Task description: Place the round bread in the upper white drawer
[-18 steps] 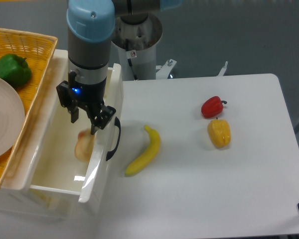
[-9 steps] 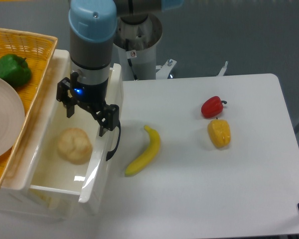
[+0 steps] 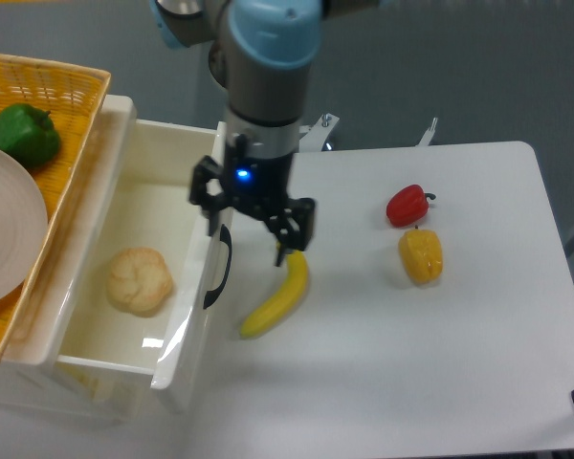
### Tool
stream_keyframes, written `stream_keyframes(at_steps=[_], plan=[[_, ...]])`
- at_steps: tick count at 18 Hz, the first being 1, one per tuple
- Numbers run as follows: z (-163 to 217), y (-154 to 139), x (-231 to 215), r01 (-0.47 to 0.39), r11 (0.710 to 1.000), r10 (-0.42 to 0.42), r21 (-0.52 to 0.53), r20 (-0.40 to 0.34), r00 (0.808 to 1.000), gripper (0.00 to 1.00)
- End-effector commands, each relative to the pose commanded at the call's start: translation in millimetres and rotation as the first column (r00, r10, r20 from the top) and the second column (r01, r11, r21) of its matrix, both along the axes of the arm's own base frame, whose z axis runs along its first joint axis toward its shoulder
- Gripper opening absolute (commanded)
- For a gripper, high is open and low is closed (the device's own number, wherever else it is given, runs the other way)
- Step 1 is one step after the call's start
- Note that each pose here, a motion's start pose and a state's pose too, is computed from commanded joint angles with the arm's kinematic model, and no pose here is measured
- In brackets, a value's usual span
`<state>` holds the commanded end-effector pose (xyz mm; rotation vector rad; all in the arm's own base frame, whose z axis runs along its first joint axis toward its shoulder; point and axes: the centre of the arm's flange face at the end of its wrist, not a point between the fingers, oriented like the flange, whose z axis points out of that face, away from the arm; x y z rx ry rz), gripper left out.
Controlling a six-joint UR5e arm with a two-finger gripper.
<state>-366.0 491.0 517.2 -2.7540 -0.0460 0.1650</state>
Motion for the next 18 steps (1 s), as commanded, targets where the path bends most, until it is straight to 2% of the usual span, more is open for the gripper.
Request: stream_keyframes(at_steps=[3,6,7,10,15,18], plan=[[-7,-20,-23,-0.018,0.995,0.011,-0.102,-0.071,0.997,1.0],[-27,-42,-46,0.023,0.982,-0.039,-0.187,-0.085,0.996,1.0],[-35,-52,-53,0.045,0.976,-0.06,-0.211,-0.068,0.996,1.0],[-68,-89,-72,0.169,0.932,-0.167,-0.321,0.032,0.985,1.0],[-133,-116,-132,0.271,0.894,-0.24,-0.356,0.13,0.962,1.0],[-147,-120,-158,0.314,0.878,-0.283,-0.361,0.138,0.949,1.0]])
